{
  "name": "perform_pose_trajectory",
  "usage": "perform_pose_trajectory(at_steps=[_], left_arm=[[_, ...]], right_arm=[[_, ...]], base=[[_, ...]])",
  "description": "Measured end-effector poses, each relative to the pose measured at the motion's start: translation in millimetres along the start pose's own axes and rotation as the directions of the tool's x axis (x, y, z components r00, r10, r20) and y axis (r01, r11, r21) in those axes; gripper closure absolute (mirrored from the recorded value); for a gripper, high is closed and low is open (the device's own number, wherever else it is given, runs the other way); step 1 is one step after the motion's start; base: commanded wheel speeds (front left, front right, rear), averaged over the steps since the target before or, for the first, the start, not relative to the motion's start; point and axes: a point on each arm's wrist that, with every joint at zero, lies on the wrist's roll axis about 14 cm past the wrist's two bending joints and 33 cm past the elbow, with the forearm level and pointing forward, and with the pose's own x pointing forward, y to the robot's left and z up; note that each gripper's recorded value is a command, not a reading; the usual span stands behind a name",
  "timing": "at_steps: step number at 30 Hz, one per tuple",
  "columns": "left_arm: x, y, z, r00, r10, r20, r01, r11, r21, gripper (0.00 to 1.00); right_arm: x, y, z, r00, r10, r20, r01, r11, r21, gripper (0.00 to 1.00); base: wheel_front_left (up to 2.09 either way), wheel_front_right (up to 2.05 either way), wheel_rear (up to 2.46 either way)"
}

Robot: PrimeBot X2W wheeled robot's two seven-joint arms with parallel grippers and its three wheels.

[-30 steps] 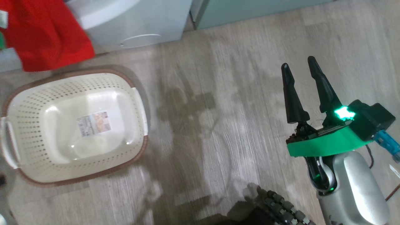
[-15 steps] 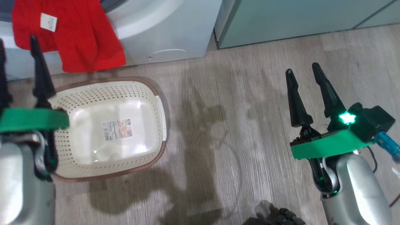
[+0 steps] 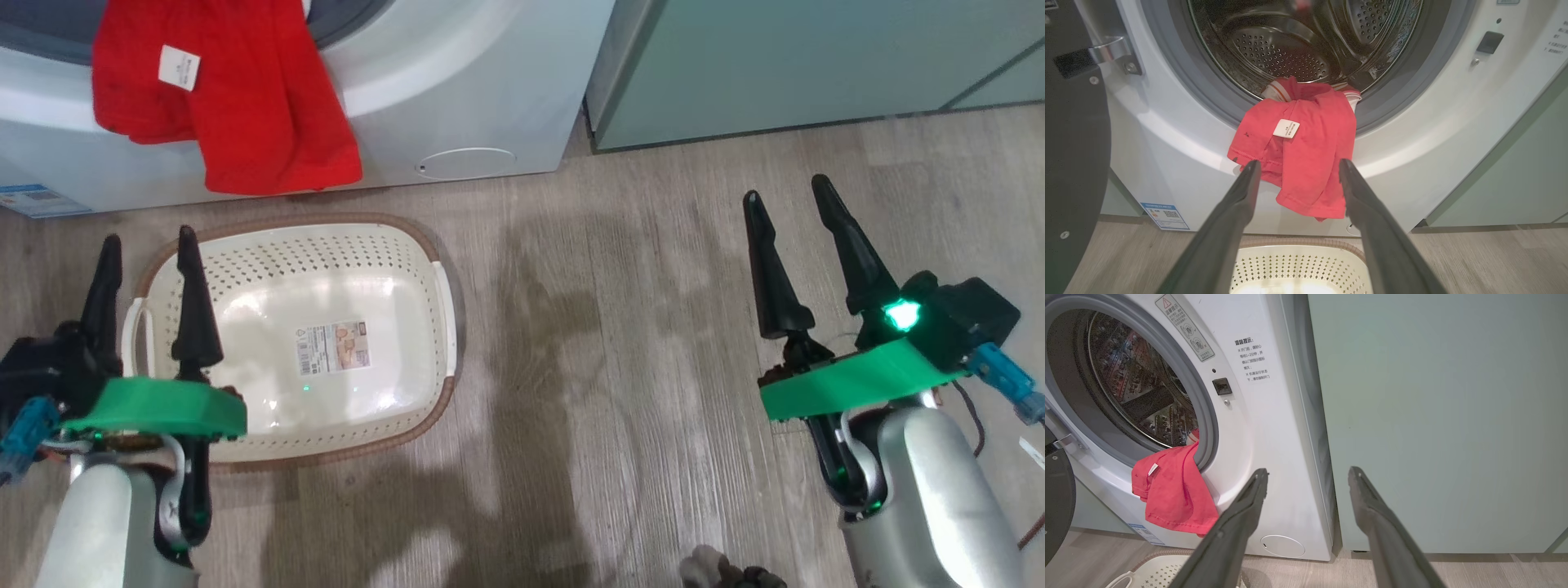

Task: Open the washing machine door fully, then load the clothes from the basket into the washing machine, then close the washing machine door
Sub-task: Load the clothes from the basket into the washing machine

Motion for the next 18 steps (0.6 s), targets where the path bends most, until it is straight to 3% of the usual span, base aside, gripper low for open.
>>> perform_pose_trajectory(at_steps=[18], left_arm=[[-8.9, 6.2, 5.7, 1.000, 0.022, 0.003, -0.022, 1.000, 0.009, 0.00]], right_arm=[[-1.2, 6.9, 1.2, 1.000, 0.018, -0.007, -0.018, 1.000, 0.003, 0.00]], base=[[0.00, 0.00, 0.00]])
